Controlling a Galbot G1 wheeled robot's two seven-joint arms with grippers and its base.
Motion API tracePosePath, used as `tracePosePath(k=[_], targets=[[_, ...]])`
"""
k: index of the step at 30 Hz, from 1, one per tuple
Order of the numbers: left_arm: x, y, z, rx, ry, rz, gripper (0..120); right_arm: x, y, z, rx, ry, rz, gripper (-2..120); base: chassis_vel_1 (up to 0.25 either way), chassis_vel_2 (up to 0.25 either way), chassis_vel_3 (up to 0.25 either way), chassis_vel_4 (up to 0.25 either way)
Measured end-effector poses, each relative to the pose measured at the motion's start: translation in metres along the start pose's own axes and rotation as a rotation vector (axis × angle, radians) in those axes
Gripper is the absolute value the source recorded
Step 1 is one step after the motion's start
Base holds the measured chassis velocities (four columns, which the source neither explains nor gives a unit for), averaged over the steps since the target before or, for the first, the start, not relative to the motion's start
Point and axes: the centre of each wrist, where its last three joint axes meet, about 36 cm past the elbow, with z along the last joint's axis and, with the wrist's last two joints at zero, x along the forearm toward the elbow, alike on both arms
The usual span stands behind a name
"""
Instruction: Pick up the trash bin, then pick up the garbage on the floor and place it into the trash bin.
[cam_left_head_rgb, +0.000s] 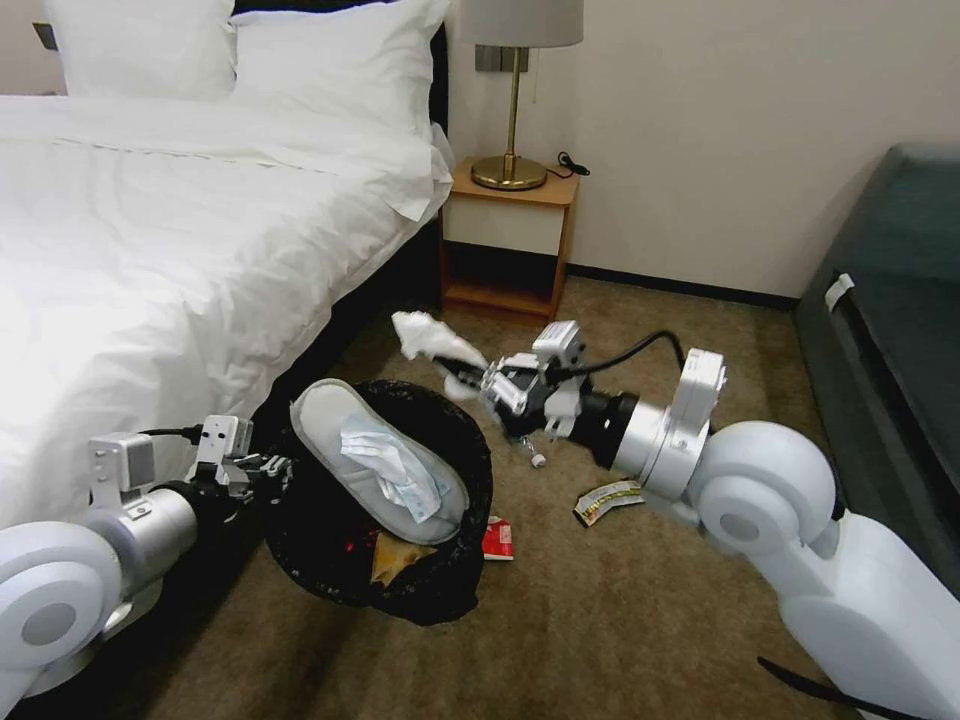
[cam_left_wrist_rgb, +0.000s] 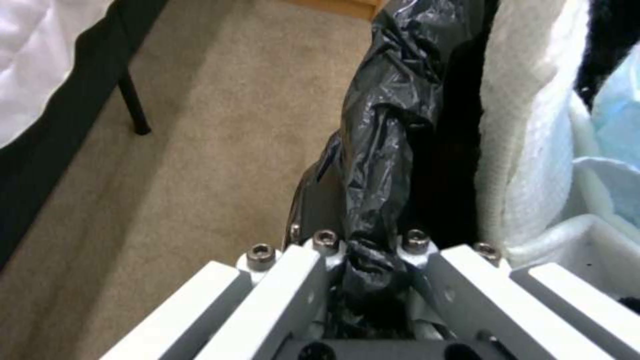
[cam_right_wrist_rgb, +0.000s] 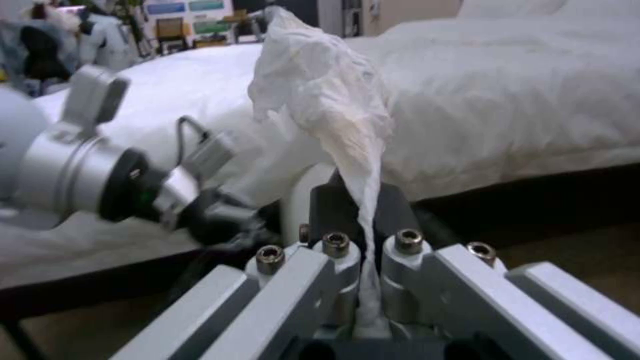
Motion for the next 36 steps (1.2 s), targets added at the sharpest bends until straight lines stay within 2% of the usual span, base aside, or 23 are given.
tracePosePath(k=[4,5,7,9,12,13,14,16,19,24,28,31,36], targets=[[-0.003,-0.001,0.0,0.004,0.0,0.005,1,-0.001,0.007,0.007,-0.016,0.026,-0.016,0,0.0,0.0,0.0,0.0],[-0.003,-0.002,0.001,0.006,-0.001,0.007,1,-0.002,0.012,0.011,-0.025,0.046,-0.016,6,0.0,0.0,0.0,0.0],[-0.003,-0.002,0.001,0.006,-0.001,0.006,1,-0.002,0.013,0.012,-0.027,0.05,-0.017,8,0.0,0.0,0.0,0.0],[0.0,-0.002,-0.002,0.006,-0.013,0.003,1,-0.004,0.022,0.019,-0.04,0.071,-0.026,23,0.0,0.0,0.0,0.0],[0.002,-0.002,-0.003,0.007,-0.017,0.002,1,-0.006,0.025,0.021,-0.043,0.072,-0.031,28,0.0,0.0,0.0,0.0],[0.004,-0.002,-0.004,0.006,-0.019,0.0,1,-0.008,0.028,0.023,-0.046,0.074,-0.037,35,0.0,0.0,0.0,0.0],[0.004,-0.002,-0.004,0.006,-0.019,0.0,1,-0.008,0.028,0.023,-0.046,0.074,-0.037,35,0.0,0.0,0.0,0.0],[0.005,-0.002,-0.004,0.003,-0.019,-0.001,1,-0.011,0.031,0.024,-0.037,0.073,-0.038,48,0.0,0.0,0.0,0.0],[0.006,-0.003,-0.004,0.001,-0.019,0.0,1,-0.011,0.031,0.024,-0.035,0.072,-0.037,53,0.0,0.0,0.0,0.0],[0.007,-0.005,-0.002,0.003,-0.019,0.006,1,-0.013,0.029,0.025,-0.029,0.073,-0.03,77,0.0,0.0,0.0,0.0],[0.007,-0.006,-0.002,0.003,-0.018,0.007,1,-0.014,0.029,0.024,-0.029,0.071,-0.031,85,0.0,0.0,0.0,0.0],[0.007,-0.006,-0.002,0.003,-0.018,0.007,1,-0.014,0.029,0.023,-0.027,0.066,-0.035,98,0.0,0.0,0.0,0.0],[0.007,-0.005,-0.003,0.003,-0.02,0.008,1,-0.015,0.028,0.019,-0.016,0.058,-0.035,100,0.0,0.0,0.0,0.0]])
